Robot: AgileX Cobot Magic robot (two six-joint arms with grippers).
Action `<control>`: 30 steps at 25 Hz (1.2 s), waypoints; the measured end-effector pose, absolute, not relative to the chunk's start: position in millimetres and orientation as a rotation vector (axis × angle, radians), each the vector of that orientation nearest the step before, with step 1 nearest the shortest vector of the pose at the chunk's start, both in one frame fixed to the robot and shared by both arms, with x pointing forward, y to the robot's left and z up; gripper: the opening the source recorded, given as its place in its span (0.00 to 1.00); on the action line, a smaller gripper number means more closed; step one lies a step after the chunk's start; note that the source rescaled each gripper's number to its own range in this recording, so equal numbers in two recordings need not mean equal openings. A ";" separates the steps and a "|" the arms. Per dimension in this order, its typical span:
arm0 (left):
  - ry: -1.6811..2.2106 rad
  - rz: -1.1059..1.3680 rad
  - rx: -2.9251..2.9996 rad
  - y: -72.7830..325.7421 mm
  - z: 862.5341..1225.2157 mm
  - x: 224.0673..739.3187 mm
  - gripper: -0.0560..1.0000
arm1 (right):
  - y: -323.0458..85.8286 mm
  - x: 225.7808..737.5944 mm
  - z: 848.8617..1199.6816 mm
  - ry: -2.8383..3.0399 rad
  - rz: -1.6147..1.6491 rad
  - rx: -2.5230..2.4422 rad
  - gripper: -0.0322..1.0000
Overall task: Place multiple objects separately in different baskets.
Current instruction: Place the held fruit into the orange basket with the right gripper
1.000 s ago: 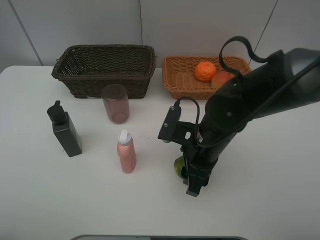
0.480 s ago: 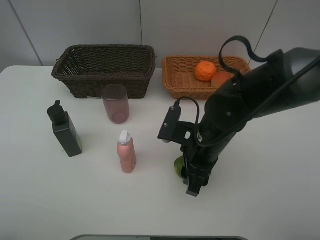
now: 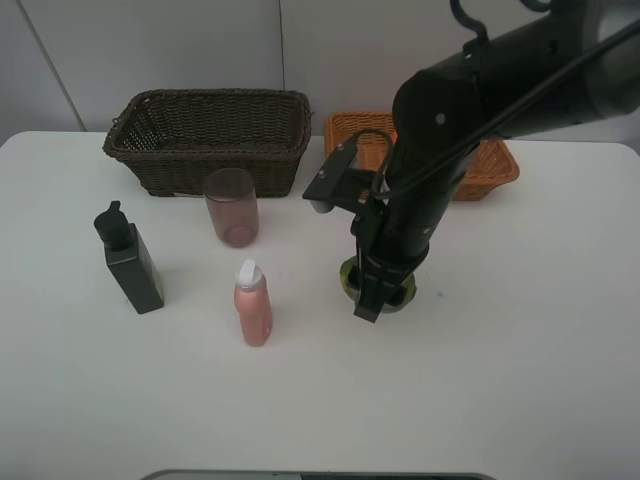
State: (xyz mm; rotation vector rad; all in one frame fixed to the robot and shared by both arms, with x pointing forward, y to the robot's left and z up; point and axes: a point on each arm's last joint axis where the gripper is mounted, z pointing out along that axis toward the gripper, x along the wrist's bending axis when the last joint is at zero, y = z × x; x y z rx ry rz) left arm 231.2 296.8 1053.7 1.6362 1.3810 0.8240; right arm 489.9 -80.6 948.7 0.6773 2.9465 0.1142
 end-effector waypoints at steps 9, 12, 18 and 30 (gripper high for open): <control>1.381 0.824 1.636 296.8 1053.7 231.2 1.00 | -97.1 551.3 1015.1 2.730 0.305 1.067 0.04; 1.381 0.824 1.636 296.8 1053.7 231.2 1.00 | -108.8 578.2 1034.0 2.596 0.392 1.241 0.04; 1.381 0.824 1.636 296.8 1053.7 231.2 1.00 | -120.3 626.3 1036.2 2.423 0.448 1.499 0.04; 1.381 0.824 1.636 296.8 1053.7 231.2 1.00 | -132.7 699.1 979.6 2.243 0.410 1.704 0.04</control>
